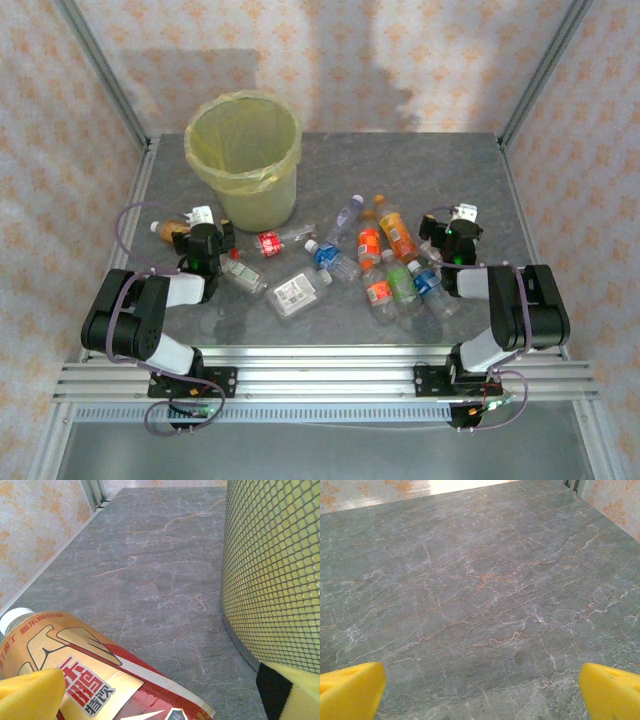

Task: Put the plastic bottles in the bin

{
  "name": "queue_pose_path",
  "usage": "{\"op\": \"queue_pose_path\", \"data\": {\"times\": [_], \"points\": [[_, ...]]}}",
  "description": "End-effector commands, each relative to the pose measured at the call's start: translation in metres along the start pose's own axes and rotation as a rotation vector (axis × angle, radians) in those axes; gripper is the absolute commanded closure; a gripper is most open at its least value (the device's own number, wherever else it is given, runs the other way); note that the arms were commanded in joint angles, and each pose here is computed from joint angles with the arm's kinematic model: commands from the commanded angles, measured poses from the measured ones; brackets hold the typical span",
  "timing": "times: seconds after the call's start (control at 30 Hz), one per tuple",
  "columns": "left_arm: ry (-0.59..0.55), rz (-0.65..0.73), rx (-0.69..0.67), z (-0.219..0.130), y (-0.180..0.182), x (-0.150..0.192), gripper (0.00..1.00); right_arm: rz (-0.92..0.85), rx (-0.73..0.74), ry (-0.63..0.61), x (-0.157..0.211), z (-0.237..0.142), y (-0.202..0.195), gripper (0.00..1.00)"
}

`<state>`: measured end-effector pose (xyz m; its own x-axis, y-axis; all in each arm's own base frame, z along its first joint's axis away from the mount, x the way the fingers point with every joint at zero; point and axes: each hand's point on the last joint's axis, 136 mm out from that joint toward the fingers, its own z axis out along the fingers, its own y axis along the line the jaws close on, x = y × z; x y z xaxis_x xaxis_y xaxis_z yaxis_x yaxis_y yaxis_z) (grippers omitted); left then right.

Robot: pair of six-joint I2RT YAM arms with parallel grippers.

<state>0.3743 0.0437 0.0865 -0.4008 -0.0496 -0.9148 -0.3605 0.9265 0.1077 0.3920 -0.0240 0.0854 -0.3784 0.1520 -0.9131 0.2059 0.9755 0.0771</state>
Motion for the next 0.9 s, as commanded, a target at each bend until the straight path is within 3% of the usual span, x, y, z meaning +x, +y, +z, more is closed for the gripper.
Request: {"op": "queue_pose_path", "data": {"times": [0.0,0.5,0.7,0.87], "points": [[-0.048,-0.034,0.002,0.002,0.001,-0.017,0.00,0.015,0.018,-0.012,-0.005,0.001,-0.003,0.01],[-0.080,-0.095,-0.067,-0.029,0.026,-0.058,0.00,0.000,0.001,0.017,-0.014,0.000,0.002,0.01],[-0.073,-0.180,-0.139,-0.053,0.047,-0.080,0.00,-0.009,0.038,0.020,-0.026,-0.015,-0.004,0.01],[-0.053,-0.335,-0.291,-0.080,0.085,-0.089,0.00,-0.014,0.110,0.029,-0.042,-0.034,-0.017,0.01]]}}
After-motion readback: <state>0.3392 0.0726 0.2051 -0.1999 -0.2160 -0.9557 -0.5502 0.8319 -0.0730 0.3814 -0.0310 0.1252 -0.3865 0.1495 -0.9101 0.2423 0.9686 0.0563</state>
